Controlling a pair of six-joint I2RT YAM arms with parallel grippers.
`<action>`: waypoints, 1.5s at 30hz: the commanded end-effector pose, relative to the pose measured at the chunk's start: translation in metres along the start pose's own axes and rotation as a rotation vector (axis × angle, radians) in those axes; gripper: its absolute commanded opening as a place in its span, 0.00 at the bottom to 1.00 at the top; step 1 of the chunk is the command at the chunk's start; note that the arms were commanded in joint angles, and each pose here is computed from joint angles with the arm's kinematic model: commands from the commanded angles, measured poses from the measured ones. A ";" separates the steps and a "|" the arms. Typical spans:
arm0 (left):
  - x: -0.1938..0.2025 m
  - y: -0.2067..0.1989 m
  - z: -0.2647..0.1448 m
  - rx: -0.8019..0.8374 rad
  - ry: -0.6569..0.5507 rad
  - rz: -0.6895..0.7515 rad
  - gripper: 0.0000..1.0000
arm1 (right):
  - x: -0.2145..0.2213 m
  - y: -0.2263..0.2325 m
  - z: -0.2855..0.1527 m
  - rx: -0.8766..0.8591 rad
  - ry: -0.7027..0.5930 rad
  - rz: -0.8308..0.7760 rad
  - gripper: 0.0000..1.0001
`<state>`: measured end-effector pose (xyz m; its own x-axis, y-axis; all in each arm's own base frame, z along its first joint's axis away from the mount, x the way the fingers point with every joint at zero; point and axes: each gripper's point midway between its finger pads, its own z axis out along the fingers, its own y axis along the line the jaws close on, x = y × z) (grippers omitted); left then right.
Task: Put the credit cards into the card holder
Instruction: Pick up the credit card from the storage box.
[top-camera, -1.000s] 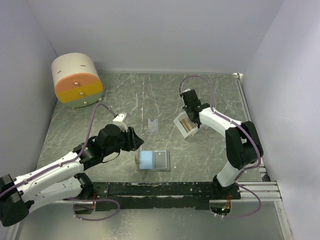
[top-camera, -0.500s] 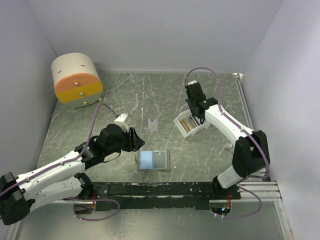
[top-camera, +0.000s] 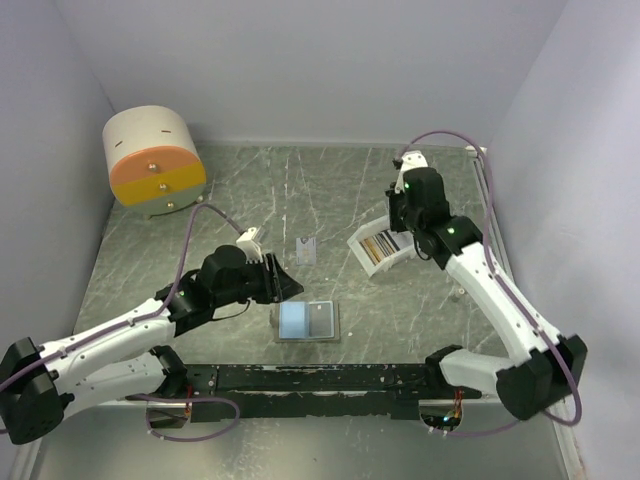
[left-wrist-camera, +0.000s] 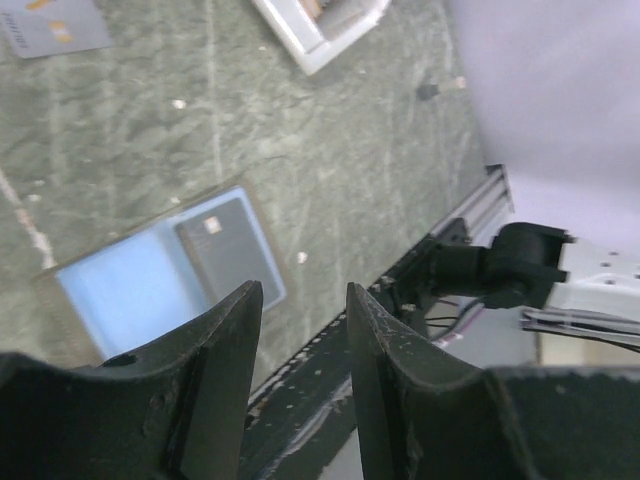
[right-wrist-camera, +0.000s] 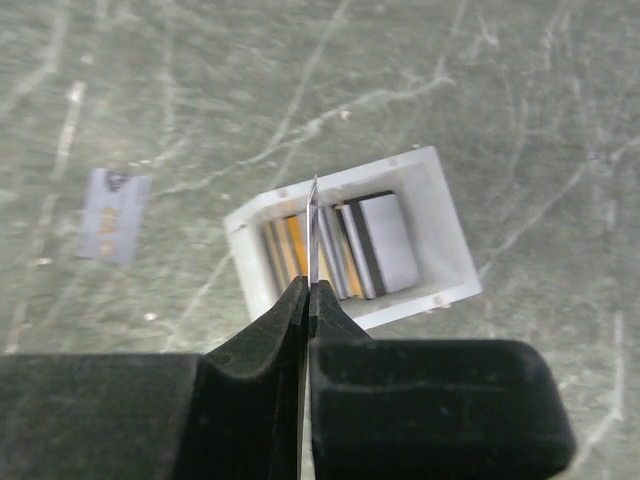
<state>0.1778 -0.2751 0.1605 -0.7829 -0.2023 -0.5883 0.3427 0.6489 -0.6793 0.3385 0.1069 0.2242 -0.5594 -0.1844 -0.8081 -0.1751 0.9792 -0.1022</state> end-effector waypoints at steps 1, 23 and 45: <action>-0.011 -0.042 0.000 0.181 -0.003 -0.106 0.50 | -0.007 0.036 -0.023 -0.211 -0.092 0.120 0.00; -0.034 -0.074 -0.009 0.450 -0.170 -0.232 0.59 | 0.023 0.127 -0.133 -0.985 -0.262 0.631 0.00; -0.023 -0.092 0.005 0.556 -0.115 -0.240 0.59 | 0.051 0.140 -0.136 -1.098 -0.187 0.695 0.00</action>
<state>0.1712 -0.3271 0.2184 -0.8279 -0.4026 -0.3905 0.3604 0.1515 -0.9204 0.1827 0.2201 0.2420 -0.6884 0.4367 -0.5791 -0.4855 0.3157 0.8152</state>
